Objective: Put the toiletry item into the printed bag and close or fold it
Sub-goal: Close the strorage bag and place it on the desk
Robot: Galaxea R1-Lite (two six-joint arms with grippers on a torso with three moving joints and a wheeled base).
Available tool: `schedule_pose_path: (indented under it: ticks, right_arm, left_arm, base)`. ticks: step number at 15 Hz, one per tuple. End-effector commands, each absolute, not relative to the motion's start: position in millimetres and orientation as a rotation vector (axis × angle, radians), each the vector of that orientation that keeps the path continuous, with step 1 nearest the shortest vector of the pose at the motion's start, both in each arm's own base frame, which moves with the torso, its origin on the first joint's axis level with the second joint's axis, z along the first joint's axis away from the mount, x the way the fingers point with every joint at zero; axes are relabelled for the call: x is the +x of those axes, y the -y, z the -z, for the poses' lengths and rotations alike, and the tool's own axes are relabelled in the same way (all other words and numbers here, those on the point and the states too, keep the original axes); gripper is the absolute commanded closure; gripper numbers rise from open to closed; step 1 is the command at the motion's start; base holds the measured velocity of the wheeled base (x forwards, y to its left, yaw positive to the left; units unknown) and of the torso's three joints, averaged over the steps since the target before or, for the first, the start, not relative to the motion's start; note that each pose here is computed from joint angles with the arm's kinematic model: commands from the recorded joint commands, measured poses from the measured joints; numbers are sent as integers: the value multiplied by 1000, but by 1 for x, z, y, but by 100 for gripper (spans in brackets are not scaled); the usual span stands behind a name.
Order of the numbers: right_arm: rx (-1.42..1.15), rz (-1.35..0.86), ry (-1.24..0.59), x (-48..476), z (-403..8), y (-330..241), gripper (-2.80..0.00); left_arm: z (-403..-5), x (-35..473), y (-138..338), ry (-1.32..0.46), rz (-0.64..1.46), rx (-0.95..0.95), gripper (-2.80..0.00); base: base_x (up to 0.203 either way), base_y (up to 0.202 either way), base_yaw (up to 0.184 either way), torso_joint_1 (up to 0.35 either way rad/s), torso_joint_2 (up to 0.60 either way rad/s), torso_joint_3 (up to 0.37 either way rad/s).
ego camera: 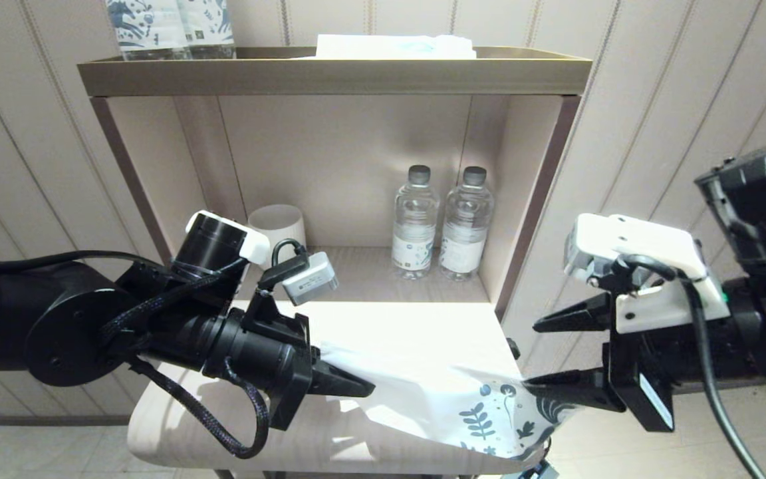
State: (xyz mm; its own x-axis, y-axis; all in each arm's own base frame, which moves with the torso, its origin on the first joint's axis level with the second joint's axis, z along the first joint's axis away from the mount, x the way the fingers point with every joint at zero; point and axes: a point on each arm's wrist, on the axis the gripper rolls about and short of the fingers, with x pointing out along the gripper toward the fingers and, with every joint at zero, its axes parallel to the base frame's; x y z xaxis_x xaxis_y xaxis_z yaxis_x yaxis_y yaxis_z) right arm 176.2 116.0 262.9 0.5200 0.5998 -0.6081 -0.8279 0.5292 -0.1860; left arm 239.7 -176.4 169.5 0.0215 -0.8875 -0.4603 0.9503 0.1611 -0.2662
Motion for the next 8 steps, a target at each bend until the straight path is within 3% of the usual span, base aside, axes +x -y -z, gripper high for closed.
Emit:
schedule_pose_path:
  ticks: [1,4,5,8]
  right_arm:
    - [-488,-883,-492,180,-271,-115,-280]
    - [-463,-851,-437,173,-286,-104,-280]
    - [-456,-849,-432,168,-286,-101,0]
    - [-435,-844,-432,155,-284,-94,0]
  left_arm:
    - [-169,242,175,-597,1427,125,0]
    - [-168,246,173,-601,1414,121,0]
    - [-166,250,172,-607,1404,117,0]
    - [-166,263,165,-600,1356,105,0]
  base:
    - [0,0,0,0,0,0]
    - [0,0,0,0,0,0]
    - [0,0,0,0,0,0]
    - [0,0,0,0,0,0]
